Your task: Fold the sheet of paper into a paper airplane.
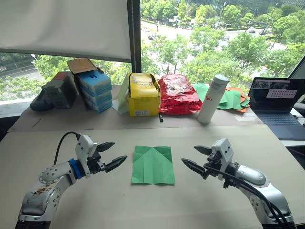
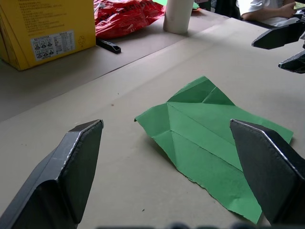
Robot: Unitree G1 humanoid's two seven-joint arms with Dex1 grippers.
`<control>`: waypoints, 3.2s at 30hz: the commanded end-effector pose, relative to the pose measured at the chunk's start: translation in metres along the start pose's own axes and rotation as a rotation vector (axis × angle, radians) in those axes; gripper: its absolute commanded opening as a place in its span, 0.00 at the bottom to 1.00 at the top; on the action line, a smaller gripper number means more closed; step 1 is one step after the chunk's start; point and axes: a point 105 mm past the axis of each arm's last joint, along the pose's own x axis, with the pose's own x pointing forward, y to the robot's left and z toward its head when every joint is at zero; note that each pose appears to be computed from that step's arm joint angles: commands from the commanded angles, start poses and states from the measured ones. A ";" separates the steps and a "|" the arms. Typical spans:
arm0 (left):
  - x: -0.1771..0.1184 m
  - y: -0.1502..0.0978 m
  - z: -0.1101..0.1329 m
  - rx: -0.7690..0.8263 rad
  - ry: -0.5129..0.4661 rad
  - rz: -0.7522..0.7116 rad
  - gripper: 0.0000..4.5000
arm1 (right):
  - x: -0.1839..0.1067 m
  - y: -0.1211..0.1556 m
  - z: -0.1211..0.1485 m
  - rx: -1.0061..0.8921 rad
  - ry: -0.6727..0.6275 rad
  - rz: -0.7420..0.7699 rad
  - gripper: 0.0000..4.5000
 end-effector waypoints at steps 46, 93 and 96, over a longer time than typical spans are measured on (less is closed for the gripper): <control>0.066 -0.038 -0.079 0.286 0.422 -0.345 0.00 | -0.009 0.065 -0.007 -0.027 0.198 0.276 0.20; 0.055 -0.024 -0.080 0.314 0.451 -0.329 0.00 | 0.077 0.100 -0.010 0.049 -0.027 0.283 0.01; 0.049 -0.012 -0.075 0.316 0.452 -0.280 0.00 | 0.084 0.107 -0.009 0.029 -0.019 0.346 0.01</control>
